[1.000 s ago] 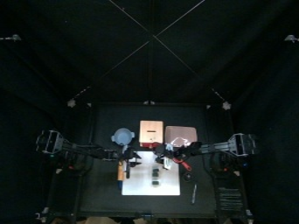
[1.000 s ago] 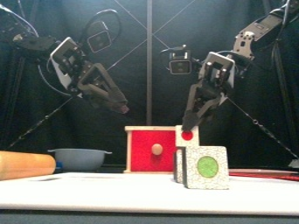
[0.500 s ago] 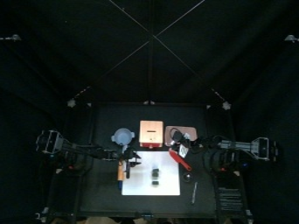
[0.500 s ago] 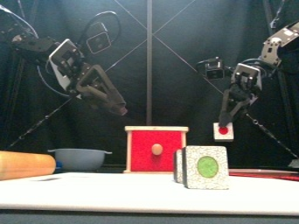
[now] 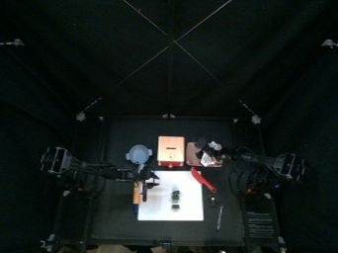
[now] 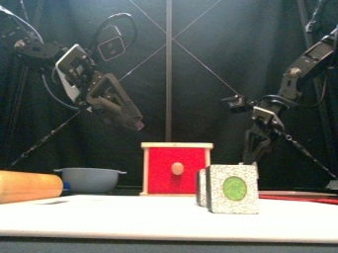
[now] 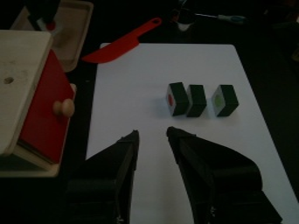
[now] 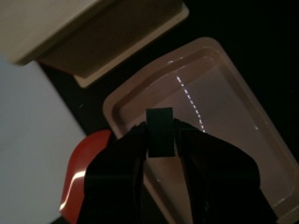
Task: Place sushi on board then cut the sushi with the knife then place the pieces on the plate
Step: Place the 4 sushi pieces on the plate
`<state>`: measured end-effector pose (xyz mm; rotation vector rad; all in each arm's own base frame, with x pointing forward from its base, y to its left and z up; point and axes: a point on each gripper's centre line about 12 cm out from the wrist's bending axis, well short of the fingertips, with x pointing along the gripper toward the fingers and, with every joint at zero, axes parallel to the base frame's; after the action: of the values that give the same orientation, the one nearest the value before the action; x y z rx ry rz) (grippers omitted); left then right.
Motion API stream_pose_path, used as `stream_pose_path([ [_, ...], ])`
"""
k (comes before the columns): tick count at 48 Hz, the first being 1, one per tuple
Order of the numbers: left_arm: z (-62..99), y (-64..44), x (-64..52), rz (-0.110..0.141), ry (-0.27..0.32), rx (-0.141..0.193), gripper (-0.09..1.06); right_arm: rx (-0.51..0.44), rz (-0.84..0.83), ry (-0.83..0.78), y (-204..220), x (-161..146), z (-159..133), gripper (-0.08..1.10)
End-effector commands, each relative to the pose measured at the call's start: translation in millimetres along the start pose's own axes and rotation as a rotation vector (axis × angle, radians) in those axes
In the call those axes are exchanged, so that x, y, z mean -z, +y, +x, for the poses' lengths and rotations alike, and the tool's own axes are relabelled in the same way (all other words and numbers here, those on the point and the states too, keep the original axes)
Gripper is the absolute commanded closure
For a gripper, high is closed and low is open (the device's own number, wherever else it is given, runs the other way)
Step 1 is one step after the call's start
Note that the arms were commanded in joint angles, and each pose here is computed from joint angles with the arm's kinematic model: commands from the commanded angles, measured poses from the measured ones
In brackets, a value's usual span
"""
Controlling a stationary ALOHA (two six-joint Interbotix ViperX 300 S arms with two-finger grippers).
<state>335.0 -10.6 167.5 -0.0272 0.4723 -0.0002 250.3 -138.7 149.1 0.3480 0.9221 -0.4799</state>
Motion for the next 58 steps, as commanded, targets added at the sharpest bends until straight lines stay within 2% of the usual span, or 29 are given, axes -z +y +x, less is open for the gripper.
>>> stream_pose_path([
  [1, -2.1, 0.7, -11.4, -0.005, -0.040, -0.002, 0.23, 0.009, -0.005, -0.039, -1.9, -17.7, 8.2, 0.43],
  [11, -2.4, 1.2, -10.1, -0.014, -0.037, -0.006, 0.23, 0.027, 0.004, -0.008, -9.0, -13.9, 26.1, 0.42],
  [20, -2.2, 1.3, -9.1, -0.014, -0.034, -0.006, 0.23, 0.027, 0.009, 0.003, -9.0, -10.1, 30.2, 0.28],
  [28, -2.5, 1.2, -9.3, -0.014, -0.034, -0.006, 0.23, 0.025, 0.016, -0.025, -8.5, -14.5, 26.5, 0.13],
  [38, -2.5, 1.2, -9.3, -0.015, -0.034, -0.006, 0.23, 0.018, 0.003, -0.076, -5.4, -20.7, 6.8, 0.12],
  [49, -2.5, 1.8, -9.4, -0.013, -0.034, -0.007, 0.23, -0.114, -0.149, -0.110, 54.3, -17.3, -22.2, 0.12],
  [58, -2.5, 1.8, -9.4, -0.013, -0.034, -0.007, 0.23, -0.233, -0.294, -0.104, 108.8, -5.9, -32.1, 0.12],
])
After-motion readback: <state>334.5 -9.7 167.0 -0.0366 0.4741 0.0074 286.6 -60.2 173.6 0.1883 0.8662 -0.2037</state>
